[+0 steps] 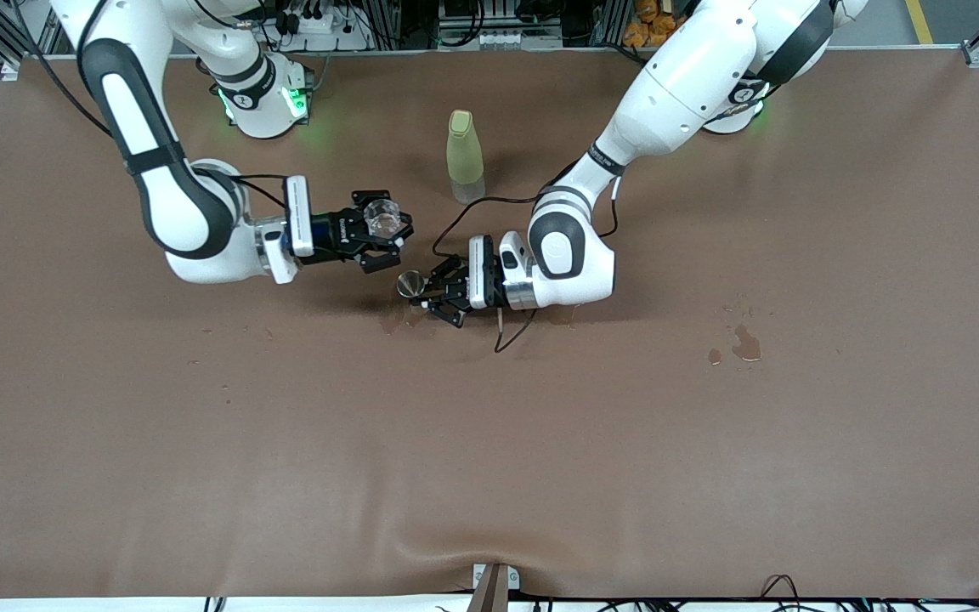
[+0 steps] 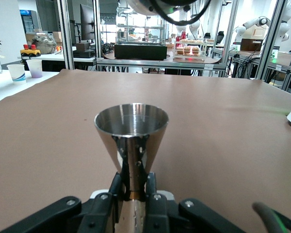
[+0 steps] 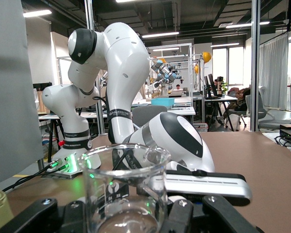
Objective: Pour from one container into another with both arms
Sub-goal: 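Lift the jigger and beaker, bringing the beaker above the jigger, then tilt the beaker with the right gripper, pouring liquid into the jigger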
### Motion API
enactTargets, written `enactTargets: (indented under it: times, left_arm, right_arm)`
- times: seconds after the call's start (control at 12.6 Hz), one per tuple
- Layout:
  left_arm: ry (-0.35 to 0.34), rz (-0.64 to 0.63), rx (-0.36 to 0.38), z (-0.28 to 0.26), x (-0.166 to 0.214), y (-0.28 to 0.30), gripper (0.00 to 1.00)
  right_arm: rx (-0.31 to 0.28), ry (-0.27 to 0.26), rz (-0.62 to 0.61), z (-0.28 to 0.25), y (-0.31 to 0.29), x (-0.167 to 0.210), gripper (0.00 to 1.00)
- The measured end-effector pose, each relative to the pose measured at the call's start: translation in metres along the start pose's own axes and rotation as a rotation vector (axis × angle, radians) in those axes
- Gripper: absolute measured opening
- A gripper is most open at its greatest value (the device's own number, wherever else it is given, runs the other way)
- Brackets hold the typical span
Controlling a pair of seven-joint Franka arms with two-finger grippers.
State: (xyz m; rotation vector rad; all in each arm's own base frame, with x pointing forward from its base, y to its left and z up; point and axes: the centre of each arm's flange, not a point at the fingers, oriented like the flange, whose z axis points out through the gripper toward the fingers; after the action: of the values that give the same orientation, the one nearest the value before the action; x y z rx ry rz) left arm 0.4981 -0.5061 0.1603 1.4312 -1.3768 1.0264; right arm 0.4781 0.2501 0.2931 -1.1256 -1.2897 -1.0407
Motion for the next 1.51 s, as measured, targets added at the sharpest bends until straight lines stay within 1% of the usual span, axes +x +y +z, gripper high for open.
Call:
enactTargets:
  times: [0.08,0.24,0.48,0.71,0.87,1.11,1.51]
  left_arm:
    - [-0.002,-0.003,-0.001,0.0,-0.002,0.0,0.22]
    - [-0.002,-0.004,-0.001,0.0,-0.003,0.0,0.22]
    - [-0.003,-0.003,0.001,0.0,-0.003,-0.001,0.22]
    - [-0.004,-0.003,0.011,-0.005,-0.004,-0.006,0.22]
    - [-0.003,-0.004,0.021,-0.009,-0.004,-0.011,0.22]
    - [-0.004,-0.005,0.027,-0.013,-0.005,-0.014,0.22]
    - [-0.01,-0.009,0.032,-0.016,-0.009,-0.016,0.22]
  right_arm:
    - [-0.007,0.007,0.009,0.01,-0.004,-0.003,0.18]
    - [-0.03,0.006,0.033,0.022,-0.01,-0.01,0.18]
    - [-0.062,0.001,0.068,0.024,-0.015,-0.022,0.18]
    - [-0.099,0.023,0.115,0.028,-0.024,-0.034,0.18]
    - [-0.112,0.034,0.147,0.037,-0.029,-0.043,0.18]
    - [-0.116,0.038,0.198,0.044,-0.032,-0.052,0.18]
    - [-0.117,0.056,0.325,0.05,-0.033,-0.052,0.18]
